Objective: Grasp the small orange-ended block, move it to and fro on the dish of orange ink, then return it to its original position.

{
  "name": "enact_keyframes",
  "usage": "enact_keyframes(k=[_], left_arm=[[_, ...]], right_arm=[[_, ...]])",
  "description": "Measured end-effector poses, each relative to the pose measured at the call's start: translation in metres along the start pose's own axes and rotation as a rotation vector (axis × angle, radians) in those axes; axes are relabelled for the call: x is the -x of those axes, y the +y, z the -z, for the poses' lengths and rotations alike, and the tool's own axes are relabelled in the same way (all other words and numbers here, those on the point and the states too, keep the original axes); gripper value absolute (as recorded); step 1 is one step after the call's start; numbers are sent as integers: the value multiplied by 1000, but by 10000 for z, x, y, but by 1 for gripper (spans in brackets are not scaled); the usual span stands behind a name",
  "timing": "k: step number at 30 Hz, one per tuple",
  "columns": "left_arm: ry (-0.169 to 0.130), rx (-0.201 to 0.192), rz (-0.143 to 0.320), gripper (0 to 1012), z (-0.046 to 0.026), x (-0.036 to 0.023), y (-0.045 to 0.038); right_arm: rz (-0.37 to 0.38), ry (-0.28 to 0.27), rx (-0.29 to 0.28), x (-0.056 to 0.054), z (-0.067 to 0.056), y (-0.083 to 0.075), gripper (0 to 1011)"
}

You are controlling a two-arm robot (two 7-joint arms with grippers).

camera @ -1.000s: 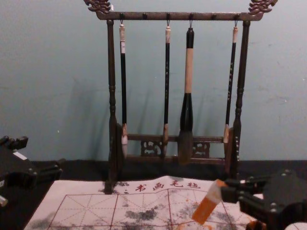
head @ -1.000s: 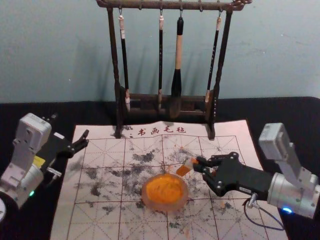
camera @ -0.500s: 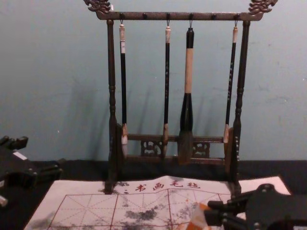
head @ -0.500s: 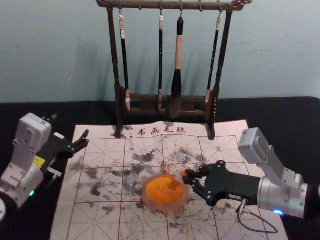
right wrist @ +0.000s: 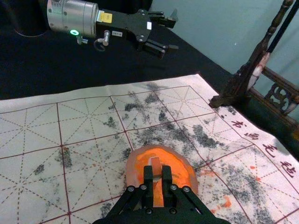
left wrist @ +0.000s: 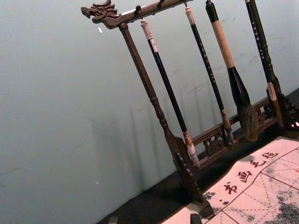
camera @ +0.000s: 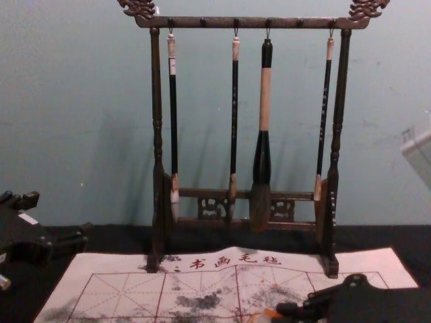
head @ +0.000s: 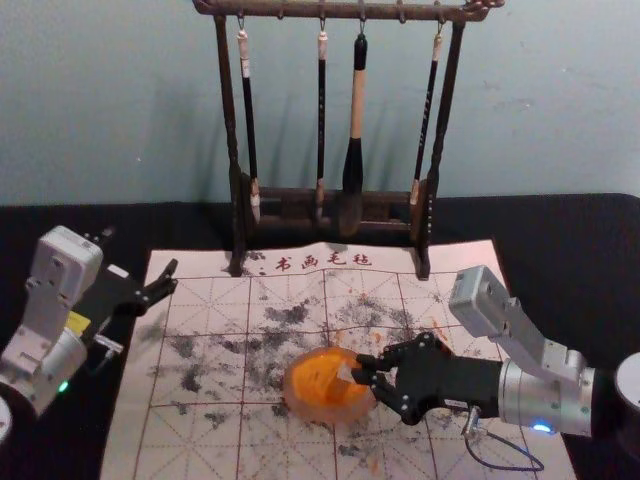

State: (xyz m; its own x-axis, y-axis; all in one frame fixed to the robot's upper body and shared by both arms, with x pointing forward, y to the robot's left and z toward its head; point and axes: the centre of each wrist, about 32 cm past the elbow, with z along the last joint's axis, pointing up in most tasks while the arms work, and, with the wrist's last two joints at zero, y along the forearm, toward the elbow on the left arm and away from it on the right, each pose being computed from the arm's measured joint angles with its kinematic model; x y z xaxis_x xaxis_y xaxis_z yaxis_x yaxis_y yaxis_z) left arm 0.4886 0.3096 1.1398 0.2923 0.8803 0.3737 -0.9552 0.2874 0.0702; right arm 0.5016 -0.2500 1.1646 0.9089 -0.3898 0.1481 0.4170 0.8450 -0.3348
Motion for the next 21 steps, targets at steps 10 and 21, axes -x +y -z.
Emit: enact_keyframes(k=[10, 21], left_arm=[[0, 0, 0, 1001, 0, 0, 0], [0, 0, 0, 1001, 0, 0, 0]], right_arm=[[-11, 3, 13, -16, -11, 53, 80], [0, 5, 20, -72, -28, 116, 80]])
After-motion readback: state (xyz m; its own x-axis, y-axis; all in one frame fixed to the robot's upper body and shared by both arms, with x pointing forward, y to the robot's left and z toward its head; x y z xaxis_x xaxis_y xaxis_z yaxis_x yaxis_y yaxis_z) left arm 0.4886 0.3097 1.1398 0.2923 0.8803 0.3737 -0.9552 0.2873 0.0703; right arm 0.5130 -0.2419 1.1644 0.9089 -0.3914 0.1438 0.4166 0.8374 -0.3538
